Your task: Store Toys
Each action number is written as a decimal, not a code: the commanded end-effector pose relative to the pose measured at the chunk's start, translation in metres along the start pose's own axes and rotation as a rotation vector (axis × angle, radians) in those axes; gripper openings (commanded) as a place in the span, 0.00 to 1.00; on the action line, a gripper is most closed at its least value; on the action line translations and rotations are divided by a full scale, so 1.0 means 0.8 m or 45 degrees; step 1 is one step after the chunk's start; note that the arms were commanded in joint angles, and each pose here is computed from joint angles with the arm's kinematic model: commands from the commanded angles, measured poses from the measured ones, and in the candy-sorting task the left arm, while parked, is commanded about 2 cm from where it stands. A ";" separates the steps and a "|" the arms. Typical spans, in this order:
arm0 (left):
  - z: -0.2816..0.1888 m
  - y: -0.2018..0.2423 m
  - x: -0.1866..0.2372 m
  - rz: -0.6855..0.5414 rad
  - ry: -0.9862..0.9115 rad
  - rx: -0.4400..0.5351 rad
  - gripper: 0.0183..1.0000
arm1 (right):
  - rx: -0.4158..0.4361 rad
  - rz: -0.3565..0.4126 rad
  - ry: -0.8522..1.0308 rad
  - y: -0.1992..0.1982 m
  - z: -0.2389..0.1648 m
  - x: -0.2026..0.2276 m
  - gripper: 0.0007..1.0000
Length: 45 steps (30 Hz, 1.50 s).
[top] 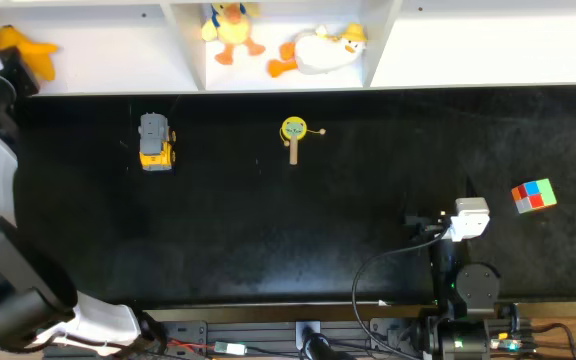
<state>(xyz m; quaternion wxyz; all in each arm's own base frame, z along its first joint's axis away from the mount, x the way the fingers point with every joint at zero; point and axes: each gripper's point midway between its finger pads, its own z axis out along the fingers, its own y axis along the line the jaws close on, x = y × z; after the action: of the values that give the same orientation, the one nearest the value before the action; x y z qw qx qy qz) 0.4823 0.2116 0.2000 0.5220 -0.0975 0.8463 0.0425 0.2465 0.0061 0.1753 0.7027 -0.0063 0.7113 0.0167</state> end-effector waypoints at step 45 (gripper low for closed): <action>-0.027 -0.001 0.033 0.001 0.201 -0.081 1.00 | -0.014 0.005 0.000 0.003 0.000 0.004 0.99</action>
<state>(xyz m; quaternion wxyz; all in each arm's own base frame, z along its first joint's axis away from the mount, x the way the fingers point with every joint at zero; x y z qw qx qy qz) 0.4589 0.2009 0.1572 0.4325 -0.1141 0.8936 0.0365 0.2465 0.0061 0.1752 0.7026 -0.0065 0.7114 0.0165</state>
